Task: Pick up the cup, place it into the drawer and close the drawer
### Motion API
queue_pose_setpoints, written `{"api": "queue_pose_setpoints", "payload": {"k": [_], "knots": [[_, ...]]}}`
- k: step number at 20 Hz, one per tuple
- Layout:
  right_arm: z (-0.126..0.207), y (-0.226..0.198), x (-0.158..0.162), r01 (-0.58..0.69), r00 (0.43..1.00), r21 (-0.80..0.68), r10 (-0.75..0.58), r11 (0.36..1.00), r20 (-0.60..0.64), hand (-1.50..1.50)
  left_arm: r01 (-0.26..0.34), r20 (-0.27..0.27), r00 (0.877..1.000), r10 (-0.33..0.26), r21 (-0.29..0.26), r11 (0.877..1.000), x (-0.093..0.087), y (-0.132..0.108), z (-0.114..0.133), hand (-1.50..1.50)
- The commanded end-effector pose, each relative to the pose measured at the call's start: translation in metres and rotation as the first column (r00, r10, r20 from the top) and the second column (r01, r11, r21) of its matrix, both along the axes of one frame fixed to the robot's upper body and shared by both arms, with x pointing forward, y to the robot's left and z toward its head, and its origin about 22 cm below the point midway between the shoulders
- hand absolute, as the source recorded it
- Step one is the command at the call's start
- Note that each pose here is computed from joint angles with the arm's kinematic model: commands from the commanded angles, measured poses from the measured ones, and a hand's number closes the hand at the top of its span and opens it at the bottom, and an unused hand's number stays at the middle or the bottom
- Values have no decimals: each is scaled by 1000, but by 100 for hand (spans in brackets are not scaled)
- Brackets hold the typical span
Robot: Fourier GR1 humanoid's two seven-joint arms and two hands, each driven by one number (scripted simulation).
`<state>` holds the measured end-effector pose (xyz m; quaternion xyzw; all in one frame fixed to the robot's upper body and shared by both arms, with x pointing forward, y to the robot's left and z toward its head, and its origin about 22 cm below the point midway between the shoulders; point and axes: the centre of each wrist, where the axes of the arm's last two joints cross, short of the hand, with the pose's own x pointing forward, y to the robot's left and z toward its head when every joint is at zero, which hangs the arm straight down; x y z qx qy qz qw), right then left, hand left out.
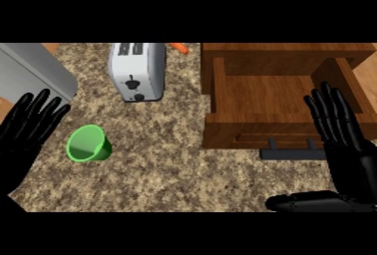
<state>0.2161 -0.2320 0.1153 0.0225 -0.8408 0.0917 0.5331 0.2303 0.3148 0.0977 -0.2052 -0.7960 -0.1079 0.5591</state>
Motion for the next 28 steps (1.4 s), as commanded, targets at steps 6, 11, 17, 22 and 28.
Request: {"api": "queue_pose_setpoints", "payload": {"k": [6,11,17,22,28], "knots": [[-2,-13,27,-37,998,-6,37,999,-46,-150,44,-133,990,-46,-20,999,34,82,-37,-150],[19,-16,35,-47,999,-40,46,998,-24,-150,48,-187,981,-41,32,998,50,98,-66,-150],[18,-9,29,-43,999,-2,43,999,4,-150,2,-254,967,16,69,998,53,98,-111,-150],[17,-23,35,-42,999,-12,42,999,-8,-150,-48,-259,963,73,101,994,52,113,-134,-150],[20,-13,53,-50,999,-22,50,999,-12,-150,-66,-274,957,98,124,990,44,109,-165,-150]]}}
